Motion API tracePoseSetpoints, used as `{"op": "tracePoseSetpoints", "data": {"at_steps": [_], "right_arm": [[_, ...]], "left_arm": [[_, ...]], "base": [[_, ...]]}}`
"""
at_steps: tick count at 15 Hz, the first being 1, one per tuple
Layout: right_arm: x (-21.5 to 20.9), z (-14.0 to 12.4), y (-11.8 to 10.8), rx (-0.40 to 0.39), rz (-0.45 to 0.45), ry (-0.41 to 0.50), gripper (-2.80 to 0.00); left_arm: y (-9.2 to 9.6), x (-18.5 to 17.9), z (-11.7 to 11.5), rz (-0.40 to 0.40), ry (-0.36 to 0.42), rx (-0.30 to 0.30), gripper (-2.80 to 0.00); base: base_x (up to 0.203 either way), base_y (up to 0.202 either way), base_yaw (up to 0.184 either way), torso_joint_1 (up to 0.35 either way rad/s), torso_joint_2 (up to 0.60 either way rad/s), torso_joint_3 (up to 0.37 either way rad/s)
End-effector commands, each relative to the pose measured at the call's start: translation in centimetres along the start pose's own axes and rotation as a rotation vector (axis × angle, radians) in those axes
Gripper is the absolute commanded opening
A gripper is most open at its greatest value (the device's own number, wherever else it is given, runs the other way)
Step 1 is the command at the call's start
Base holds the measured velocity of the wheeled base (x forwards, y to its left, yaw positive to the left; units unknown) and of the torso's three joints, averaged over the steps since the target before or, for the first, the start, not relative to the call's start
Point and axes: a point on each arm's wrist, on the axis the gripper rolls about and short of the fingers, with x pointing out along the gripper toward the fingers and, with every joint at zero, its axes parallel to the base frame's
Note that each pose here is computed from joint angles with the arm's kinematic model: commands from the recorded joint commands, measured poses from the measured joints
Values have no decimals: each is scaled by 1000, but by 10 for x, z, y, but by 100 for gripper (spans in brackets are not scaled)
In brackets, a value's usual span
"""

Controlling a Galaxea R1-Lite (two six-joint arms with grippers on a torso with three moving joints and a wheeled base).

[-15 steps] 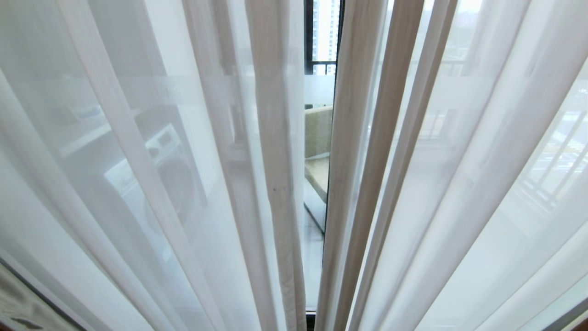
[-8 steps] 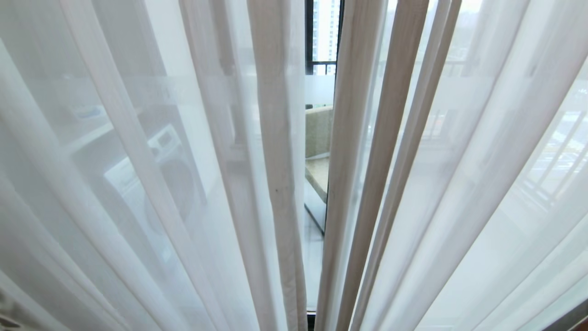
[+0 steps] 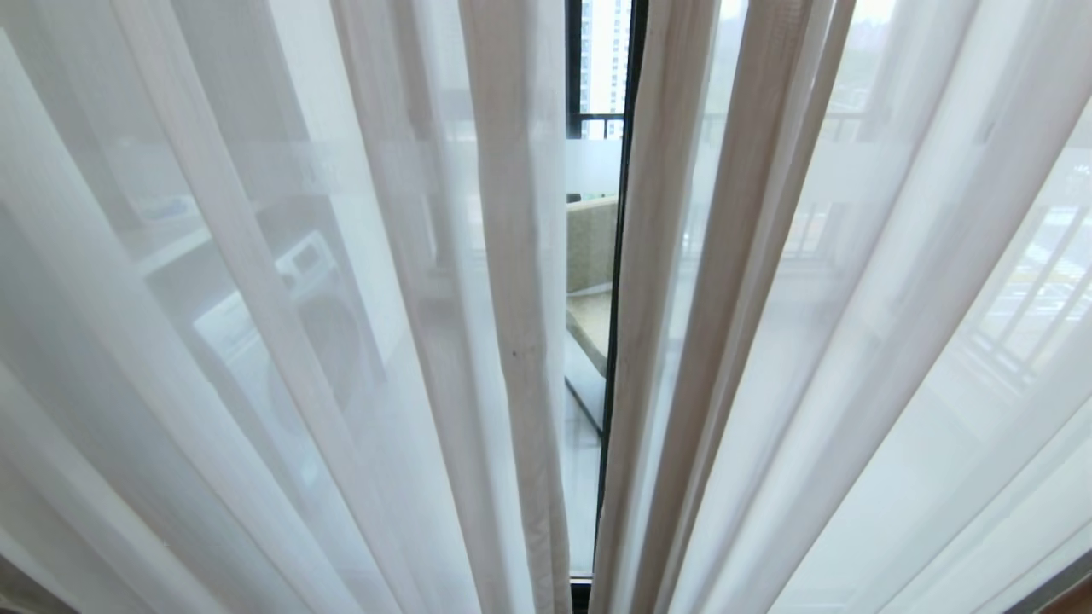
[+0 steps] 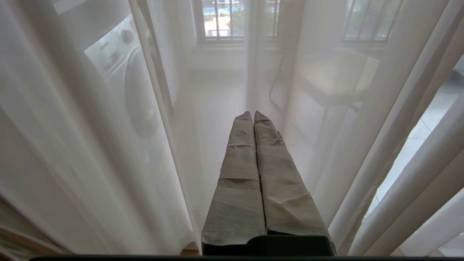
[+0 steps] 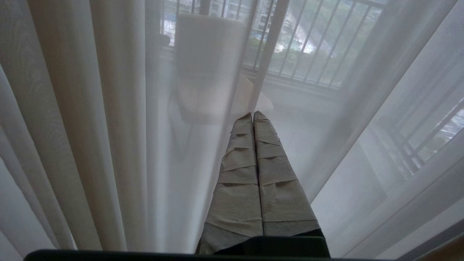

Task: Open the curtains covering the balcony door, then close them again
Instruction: Pull the outer curtains open on both sides

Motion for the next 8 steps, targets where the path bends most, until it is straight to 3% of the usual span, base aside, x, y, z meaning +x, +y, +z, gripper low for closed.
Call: {"op": "tracePoseSetpoints", "data": {"at_steps": [1,5,8], "right_arm": [[-10,-11,3,8,6,5,-280],[-25,-33,9,15,18,55,-280],[-25,-35,9,51,17,70,-280]], "left_arm": [[0,0,0,1,0,0,-280],[0,0,0,1,0,0,-280],[0,0,0,1,0,0,-280]], "base": [[0,0,0,0,0,0],[0,0,0,0,0,0],[0,0,0,0,0,0]]}}
